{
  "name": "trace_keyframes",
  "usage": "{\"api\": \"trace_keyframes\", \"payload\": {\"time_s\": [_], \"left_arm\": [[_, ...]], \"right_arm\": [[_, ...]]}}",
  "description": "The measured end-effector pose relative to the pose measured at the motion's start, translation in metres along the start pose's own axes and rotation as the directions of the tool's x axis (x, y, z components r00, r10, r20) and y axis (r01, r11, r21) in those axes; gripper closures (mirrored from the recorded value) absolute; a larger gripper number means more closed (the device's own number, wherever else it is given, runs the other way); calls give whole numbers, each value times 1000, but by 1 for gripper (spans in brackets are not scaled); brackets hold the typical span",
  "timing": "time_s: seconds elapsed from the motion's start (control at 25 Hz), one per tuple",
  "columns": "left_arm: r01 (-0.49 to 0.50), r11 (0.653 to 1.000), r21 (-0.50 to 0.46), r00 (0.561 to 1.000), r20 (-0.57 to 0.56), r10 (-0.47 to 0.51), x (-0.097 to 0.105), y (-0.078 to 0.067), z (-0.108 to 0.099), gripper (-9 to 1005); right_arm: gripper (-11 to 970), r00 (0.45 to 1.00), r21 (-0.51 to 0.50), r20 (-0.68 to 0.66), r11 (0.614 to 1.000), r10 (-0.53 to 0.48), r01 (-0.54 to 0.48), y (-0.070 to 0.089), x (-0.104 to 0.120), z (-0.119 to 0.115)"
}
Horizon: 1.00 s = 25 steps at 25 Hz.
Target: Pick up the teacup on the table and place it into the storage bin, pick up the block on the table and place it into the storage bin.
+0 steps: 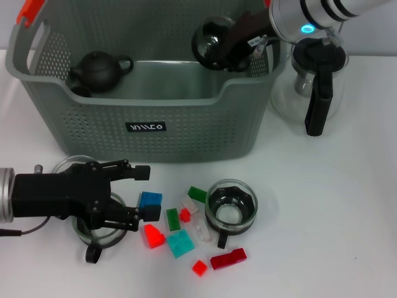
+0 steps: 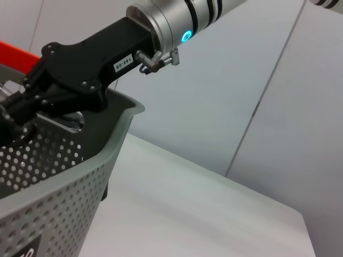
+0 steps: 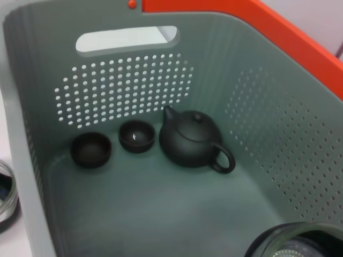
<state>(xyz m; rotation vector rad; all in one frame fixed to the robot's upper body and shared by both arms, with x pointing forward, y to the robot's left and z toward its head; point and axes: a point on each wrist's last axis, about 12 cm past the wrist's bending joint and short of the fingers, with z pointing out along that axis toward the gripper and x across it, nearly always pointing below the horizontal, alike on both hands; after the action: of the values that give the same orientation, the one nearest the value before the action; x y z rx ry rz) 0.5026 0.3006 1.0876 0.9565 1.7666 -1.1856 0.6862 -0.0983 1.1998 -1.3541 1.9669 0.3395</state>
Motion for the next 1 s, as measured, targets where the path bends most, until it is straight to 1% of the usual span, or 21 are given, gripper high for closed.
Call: {"api": "trace_keyframes", "payload": {"time_s": [0.32, 0.52, 1.0], "left_arm": [[0, 1000, -5, 1000, -1, 0, 0, 0, 0, 46], [1, 1000, -6, 1000, -2, -1, 1, 1, 0, 46], [2, 1000, -4, 1000, -3, -2, 1, 0, 2, 46]], "right_arm": [[893, 1000, 4, -15, 1000, -6, 6, 1, 1, 1], [889, 998, 21, -60, 1000, -7, 9, -1, 4, 1], [880, 996, 17, -83, 999, -31, 32, 5, 1, 5]]}}
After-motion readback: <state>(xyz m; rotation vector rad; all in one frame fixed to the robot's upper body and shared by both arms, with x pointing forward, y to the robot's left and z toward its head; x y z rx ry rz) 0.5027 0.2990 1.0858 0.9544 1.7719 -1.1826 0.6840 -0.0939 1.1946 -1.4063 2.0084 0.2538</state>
